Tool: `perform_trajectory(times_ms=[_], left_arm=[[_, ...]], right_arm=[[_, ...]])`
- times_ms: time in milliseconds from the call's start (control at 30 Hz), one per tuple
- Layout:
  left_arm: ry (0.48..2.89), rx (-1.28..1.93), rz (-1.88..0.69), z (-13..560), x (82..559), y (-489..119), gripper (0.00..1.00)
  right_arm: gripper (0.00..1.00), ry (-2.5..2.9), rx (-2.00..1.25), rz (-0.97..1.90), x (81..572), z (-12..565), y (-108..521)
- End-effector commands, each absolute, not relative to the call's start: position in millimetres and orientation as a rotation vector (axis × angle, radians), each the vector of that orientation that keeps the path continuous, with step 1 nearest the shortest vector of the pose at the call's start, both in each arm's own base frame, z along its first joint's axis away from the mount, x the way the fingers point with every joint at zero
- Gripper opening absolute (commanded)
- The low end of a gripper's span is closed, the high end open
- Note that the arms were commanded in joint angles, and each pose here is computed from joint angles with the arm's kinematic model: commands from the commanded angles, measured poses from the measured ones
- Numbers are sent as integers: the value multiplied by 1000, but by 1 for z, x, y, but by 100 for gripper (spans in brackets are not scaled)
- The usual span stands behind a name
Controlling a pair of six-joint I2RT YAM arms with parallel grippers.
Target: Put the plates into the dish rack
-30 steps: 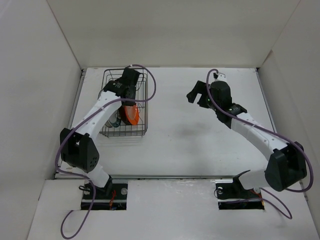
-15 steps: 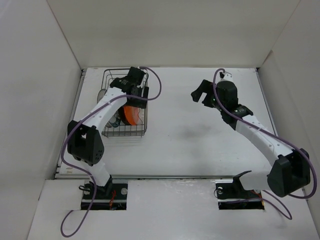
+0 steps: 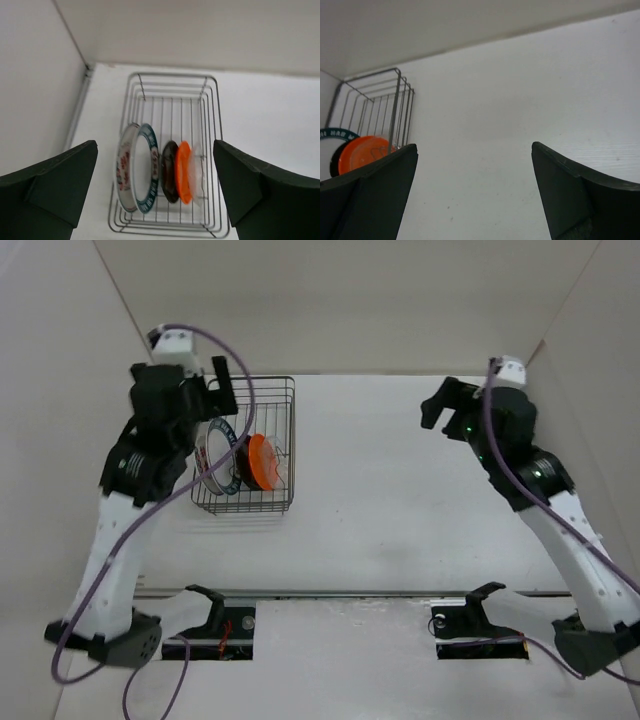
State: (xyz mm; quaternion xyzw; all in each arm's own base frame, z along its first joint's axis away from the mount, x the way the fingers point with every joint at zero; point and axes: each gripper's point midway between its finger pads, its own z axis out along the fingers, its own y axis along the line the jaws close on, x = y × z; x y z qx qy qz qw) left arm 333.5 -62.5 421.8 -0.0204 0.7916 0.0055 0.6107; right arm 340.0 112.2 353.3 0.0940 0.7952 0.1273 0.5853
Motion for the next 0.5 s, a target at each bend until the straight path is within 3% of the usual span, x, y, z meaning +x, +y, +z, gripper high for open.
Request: perform_trajectory(times_ms=[0, 67, 267, 467], left_arm=[[1672, -123, 97, 441, 307, -27, 100], [1570, -187, 95, 465, 274, -6, 100], [1474, -300, 118, 465, 207, 34, 100], [1472, -308, 131, 451, 182, 43, 100]], right_arm=[[100, 1742, 293, 188, 290, 403, 64], [100, 1715, 305, 191, 275, 414, 55], [100, 1667, 327, 198, 231, 433, 32], [100, 1673, 288, 248, 224, 434, 38]])
